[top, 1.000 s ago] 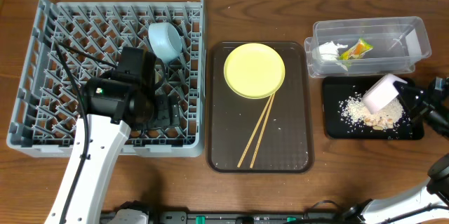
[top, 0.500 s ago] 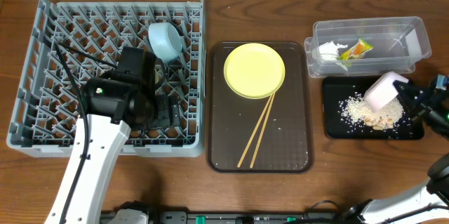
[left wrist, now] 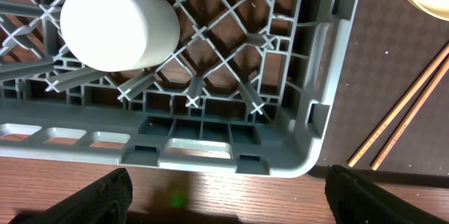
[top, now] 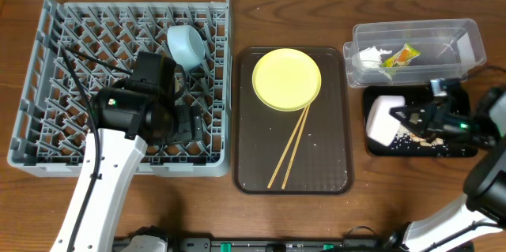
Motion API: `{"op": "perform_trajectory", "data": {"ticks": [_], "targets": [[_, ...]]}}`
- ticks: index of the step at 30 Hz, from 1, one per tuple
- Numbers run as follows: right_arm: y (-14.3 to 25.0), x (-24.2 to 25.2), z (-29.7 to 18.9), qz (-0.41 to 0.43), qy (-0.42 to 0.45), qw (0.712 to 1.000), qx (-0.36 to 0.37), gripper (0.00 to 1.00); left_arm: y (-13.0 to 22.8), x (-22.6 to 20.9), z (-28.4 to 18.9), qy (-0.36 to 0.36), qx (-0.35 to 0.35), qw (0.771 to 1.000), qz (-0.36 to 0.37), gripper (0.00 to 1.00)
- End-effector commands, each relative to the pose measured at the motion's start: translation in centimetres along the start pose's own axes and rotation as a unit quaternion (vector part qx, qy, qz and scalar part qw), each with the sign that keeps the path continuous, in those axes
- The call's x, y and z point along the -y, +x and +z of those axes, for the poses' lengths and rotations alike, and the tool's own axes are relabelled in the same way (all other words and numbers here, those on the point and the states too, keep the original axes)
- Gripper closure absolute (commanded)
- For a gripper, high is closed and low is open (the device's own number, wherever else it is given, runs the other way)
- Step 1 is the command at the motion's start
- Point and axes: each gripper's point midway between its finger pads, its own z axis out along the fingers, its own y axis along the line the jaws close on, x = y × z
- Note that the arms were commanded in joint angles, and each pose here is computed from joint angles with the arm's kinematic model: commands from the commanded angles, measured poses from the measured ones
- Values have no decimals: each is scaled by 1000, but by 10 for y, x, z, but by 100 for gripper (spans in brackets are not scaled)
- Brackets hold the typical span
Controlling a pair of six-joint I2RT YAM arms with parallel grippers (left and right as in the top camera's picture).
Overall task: Sort waste into correct bins and load items into the dishwasher rack
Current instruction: 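Carry the empty white bowl left toward the yellow plate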
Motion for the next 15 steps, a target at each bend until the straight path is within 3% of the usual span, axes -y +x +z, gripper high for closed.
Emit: {"op": "perform_trajectory", "data": {"ticks": [1, 15], "targets": [[5, -7, 19, -106, -8, 994, -32, 99, 1, -2, 0, -6, 1, 1000, -1, 11], [7, -40, 65, -129, 15, 981, -147, 99, 1, -2, 0, -6, 2, 1000, -1, 11]]}}
